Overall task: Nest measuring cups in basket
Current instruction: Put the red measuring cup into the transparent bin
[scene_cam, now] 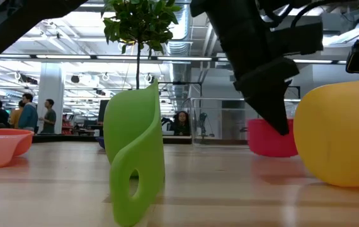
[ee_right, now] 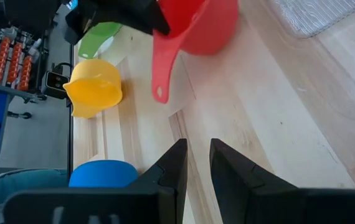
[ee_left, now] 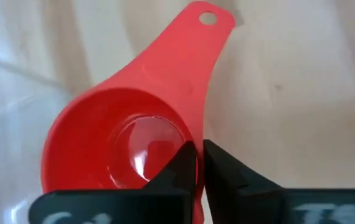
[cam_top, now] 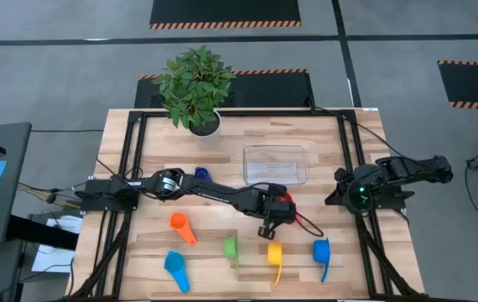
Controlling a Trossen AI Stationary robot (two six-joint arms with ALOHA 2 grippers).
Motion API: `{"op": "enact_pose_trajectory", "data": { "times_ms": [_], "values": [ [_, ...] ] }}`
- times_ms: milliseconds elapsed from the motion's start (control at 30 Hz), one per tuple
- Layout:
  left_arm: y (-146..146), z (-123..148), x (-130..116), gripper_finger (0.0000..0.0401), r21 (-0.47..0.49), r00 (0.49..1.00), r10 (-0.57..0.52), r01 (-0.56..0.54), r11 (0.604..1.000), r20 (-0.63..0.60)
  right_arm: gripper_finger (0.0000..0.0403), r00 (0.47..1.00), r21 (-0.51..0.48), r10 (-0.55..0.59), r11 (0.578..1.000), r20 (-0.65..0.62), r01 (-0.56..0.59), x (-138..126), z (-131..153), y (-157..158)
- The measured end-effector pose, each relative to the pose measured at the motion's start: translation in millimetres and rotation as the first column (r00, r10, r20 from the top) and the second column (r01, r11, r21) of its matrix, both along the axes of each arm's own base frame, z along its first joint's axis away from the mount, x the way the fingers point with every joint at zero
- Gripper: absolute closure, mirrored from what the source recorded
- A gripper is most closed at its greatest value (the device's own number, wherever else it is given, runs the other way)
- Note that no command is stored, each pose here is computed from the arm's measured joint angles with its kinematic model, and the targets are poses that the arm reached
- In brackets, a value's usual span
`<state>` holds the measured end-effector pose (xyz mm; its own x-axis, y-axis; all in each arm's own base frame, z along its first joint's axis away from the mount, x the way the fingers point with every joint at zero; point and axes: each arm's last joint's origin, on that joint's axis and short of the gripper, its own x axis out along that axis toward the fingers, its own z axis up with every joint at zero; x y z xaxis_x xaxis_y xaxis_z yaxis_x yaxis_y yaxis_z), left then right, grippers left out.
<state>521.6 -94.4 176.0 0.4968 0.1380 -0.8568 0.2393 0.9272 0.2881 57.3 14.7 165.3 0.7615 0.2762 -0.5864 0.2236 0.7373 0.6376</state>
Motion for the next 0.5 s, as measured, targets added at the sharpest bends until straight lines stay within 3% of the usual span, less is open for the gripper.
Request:
{"op": "enact_pose_trajectory", "data": {
  "times_ms": [167,367,500],
  "values": [
    [-1,24,-2,0.0399,-0.072,0.998,0.07,-0.07,0.995,0.0,0.031,1.0,-0.001,0.001,1.0,0.0,-0.001,0,0,0],
    [-20,75,-20,0.0399,-0.275,0.998,-0.027,0.041,0.961,0.052,0.031,1.0,-0.001,0.001,1.0,-0.001,-0.001,0,0,0],
    [-22,110,-28,0.04,-0.232,0.985,0.037,0.003,0.973,0.167,0.031,1.0,0.0,0.001,1.0,0.0,-0.001,0,0,0]
  ]
}}
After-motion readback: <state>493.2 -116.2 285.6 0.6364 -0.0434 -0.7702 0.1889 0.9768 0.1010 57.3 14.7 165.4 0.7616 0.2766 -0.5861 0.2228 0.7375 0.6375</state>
